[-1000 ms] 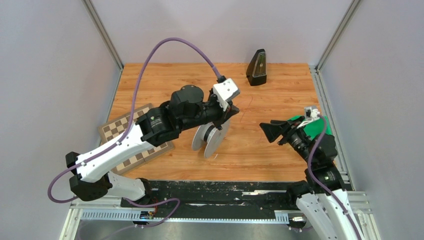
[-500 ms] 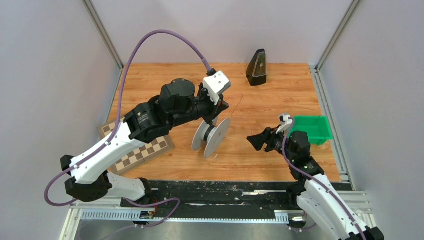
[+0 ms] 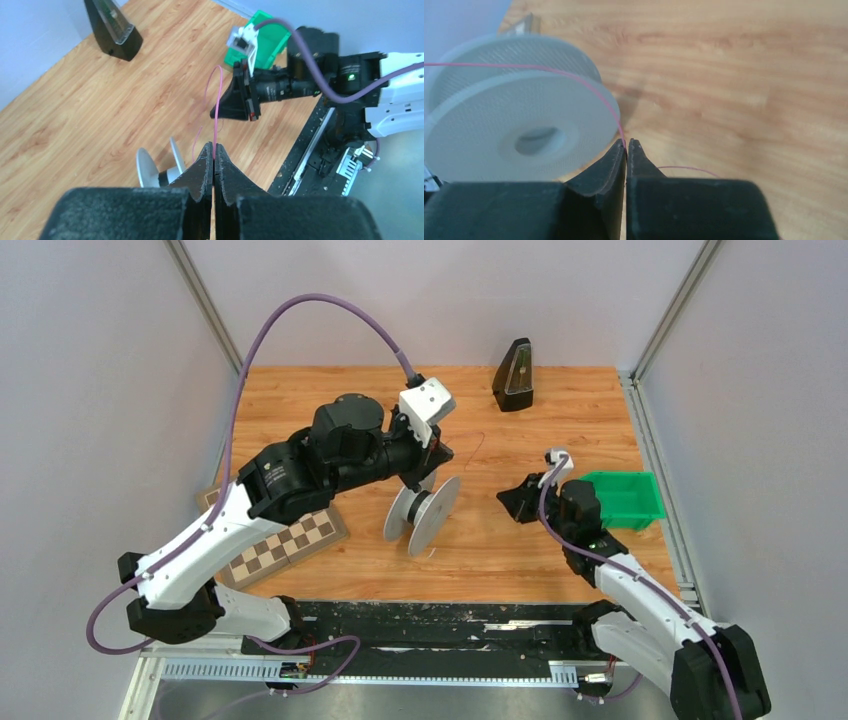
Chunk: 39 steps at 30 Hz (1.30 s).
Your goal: Wrap the cables
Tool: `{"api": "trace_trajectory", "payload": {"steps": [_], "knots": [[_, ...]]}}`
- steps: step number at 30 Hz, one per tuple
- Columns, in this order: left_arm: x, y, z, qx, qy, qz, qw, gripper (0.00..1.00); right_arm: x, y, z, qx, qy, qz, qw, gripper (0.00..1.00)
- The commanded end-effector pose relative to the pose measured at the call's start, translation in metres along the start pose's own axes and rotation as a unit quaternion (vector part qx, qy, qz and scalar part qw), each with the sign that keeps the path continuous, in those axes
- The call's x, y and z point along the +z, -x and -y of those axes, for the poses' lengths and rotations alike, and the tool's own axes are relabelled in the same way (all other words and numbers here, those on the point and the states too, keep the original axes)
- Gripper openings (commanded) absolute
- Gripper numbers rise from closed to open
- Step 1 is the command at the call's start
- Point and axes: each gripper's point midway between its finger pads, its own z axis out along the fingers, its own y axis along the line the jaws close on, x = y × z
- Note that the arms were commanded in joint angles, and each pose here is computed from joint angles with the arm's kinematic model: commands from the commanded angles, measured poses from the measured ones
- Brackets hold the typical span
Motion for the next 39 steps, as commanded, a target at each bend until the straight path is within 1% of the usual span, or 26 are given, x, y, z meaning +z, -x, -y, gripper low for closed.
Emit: {"api": "trace_trajectory", "payload": {"steps": [1,3,4,6,10,14,17,19,21,24,28,29,31,33,34,36,39], "knots": [[-0.025,0.003,-0.022,-0.004,0.053,-0.010,0.999,0.00,-0.009,0.103,-0.043,-0.045,0.020,0.108,0.993,0.01],[-0.032,-0.005,-0.030,0.004,0.072,-0.017,0.997,0.00,-0.018,0.135,-0.064,-0.060,0.038,0.131,0.989,0.00],[-0.039,-0.004,-0.032,0.005,0.076,-0.012,0.997,0.00,-0.024,0.158,-0.077,-0.071,0.049,0.151,0.985,0.00],[-0.045,-0.009,-0.033,0.003,0.078,-0.010,0.997,0.00,-0.033,0.188,-0.092,-0.092,0.057,0.181,0.978,0.00],[-0.053,-0.016,-0.028,-0.001,0.063,-0.023,0.998,0.00,-0.041,0.238,-0.103,-0.146,0.039,0.241,0.959,0.00],[-0.061,-0.018,-0.030,-0.006,0.067,-0.027,0.997,0.00,-0.033,0.272,-0.111,-0.213,0.030,0.270,0.939,0.00],[-0.064,-0.021,-0.033,-0.011,0.074,-0.027,0.997,0.00,-0.032,0.291,-0.122,-0.240,0.039,0.290,0.925,0.00],[-0.062,-0.025,-0.035,-0.014,0.077,-0.028,0.997,0.00,-0.027,0.297,-0.120,-0.254,0.030,0.295,0.921,0.01],[-0.056,-0.033,-0.033,-0.022,0.069,-0.036,0.997,0.00,-0.016,0.292,-0.107,-0.270,0.006,0.286,0.919,0.01],[-0.041,-0.053,-0.026,-0.030,0.044,-0.062,0.997,0.00,0.002,0.275,-0.072,-0.284,-0.039,0.258,0.923,0.02],[-0.025,-0.072,-0.025,-0.031,0.034,-0.096,0.994,0.00,0.019,0.254,-0.018,-0.261,-0.090,0.218,0.936,0.04],[-0.021,-0.075,-0.025,-0.033,0.032,-0.100,0.994,0.00,0.023,0.247,-0.005,-0.242,-0.094,0.203,0.944,0.07],[-0.014,-0.080,-0.024,-0.042,0.024,-0.108,0.993,0.00,0.030,0.227,0.006,-0.204,-0.079,0.162,0.962,0.14],[-0.009,-0.086,-0.022,-0.053,0.013,-0.115,0.992,0.00,0.035,0.199,0.006,-0.170,-0.059,0.108,0.978,0.26],[-0.006,-0.093,-0.022,-0.061,0.009,-0.123,0.990,0.00,0.035,0.182,0.003,-0.154,-0.041,0.080,0.984,0.33],[0.001,-0.103,-0.022,-0.071,0.002,-0.134,0.988,0.00,0.031,0.145,-0.005,-0.120,-0.002,0.024,0.993,0.44],[0.009,-0.112,-0.025,-0.081,-0.002,-0.145,0.986,0.00,0.012,0.105,-0.026,-0.091,0.062,-0.021,0.994,0.53]]}}
